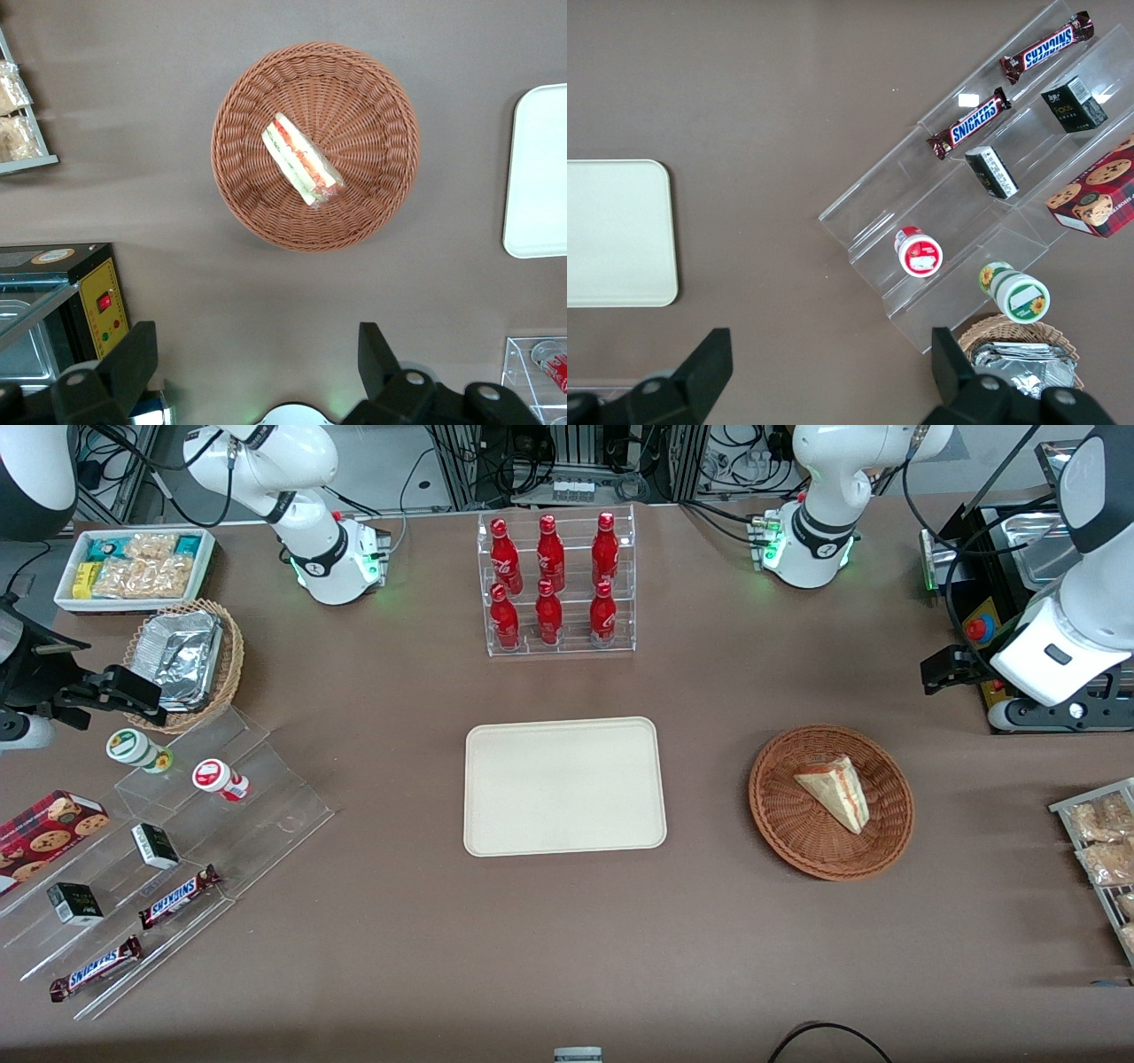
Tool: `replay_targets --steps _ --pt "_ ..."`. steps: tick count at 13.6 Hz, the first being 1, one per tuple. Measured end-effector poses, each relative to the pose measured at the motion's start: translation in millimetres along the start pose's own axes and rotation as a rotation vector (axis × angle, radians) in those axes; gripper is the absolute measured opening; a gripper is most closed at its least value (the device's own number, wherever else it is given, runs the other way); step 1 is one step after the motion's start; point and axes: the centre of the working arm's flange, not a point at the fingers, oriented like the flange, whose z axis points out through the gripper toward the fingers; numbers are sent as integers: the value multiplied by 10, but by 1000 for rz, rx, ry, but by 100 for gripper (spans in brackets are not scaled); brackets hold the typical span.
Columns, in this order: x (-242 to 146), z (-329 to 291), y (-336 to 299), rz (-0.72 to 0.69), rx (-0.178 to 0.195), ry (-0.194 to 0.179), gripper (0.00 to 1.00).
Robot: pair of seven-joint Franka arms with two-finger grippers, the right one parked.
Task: Place sandwich from basket to tray
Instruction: 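Move the left gripper over the sandwich in the wicker basket, then lower the open left gripper around the wrapped sandwich and close it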
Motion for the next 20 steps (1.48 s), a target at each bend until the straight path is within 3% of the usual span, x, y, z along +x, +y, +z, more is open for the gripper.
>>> replay_targets --steps 6,13,16,20 --pt "-15 54 0 -3 -23 2 100" --pt "236 1169 124 15 -29 62 100" --pt "249 1684 127 7 -35 117 100" --pt "181 2222 165 -149 -57 147 100"
